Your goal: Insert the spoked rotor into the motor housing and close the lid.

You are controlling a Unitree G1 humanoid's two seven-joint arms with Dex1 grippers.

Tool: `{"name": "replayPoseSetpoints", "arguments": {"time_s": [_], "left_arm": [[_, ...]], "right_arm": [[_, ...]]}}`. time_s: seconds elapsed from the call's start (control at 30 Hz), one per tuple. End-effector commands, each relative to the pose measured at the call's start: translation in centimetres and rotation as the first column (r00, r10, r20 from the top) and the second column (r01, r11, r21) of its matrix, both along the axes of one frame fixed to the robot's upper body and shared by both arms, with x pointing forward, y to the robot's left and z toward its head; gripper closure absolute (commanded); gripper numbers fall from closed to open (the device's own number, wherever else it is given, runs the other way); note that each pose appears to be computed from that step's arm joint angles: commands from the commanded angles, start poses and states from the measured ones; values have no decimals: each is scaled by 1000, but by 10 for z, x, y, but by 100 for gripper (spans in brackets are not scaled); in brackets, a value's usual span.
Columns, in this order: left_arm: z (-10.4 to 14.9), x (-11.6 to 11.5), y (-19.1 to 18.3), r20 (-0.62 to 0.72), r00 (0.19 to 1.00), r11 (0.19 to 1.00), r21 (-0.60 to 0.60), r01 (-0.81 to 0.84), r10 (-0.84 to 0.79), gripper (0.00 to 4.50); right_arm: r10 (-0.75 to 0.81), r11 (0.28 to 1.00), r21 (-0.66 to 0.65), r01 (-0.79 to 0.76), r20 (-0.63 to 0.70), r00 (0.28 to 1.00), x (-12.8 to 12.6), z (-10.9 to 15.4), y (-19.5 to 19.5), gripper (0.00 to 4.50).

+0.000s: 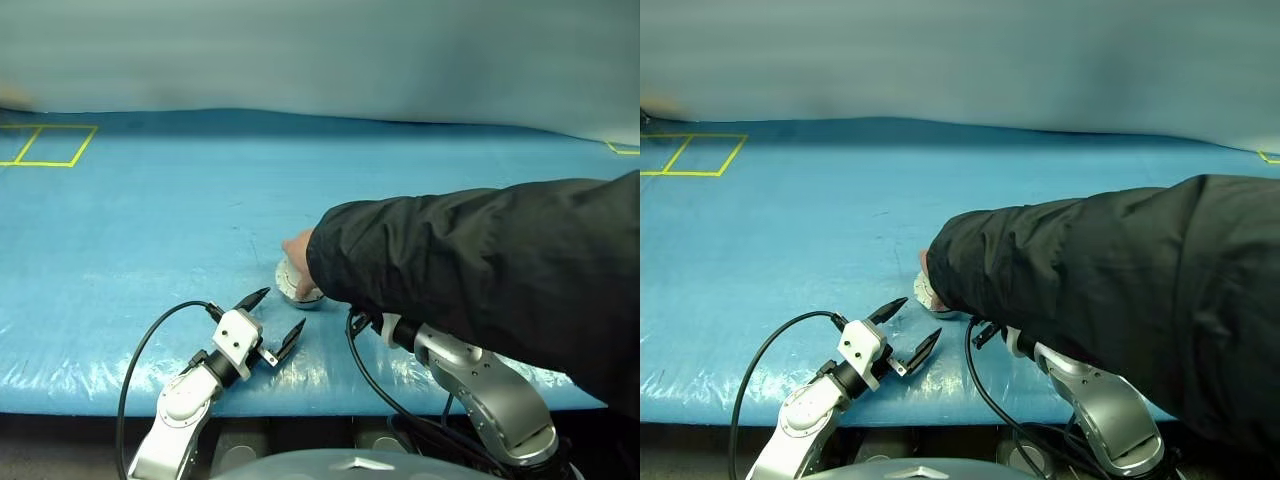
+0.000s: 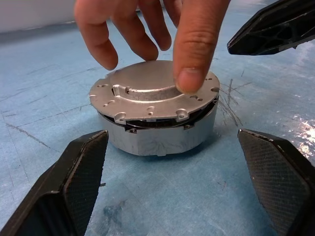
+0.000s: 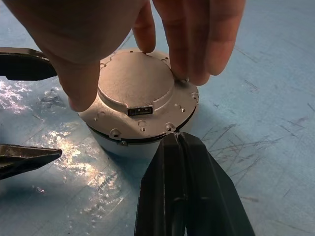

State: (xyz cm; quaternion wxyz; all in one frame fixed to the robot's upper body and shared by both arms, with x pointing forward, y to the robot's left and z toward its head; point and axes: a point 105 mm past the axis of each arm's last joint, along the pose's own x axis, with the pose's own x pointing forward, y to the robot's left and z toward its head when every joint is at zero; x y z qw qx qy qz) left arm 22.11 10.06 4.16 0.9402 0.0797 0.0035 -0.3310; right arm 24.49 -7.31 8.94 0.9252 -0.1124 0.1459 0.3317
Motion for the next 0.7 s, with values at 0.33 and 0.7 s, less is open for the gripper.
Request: {"name": "replayPoseSetpoints", "arguments": {"time_s": [0.33,0.7], "left_arm": [[8,1,-2,30,1000,1000,-17,1,0,0],[8,1,-2,31,1000,1000,-14,-1,2,0]], "right_arm": [[22,1000,15,-23,67,998,1,15,6,445],[31,999,15,-32,63,998,1,14,7,445]]}}
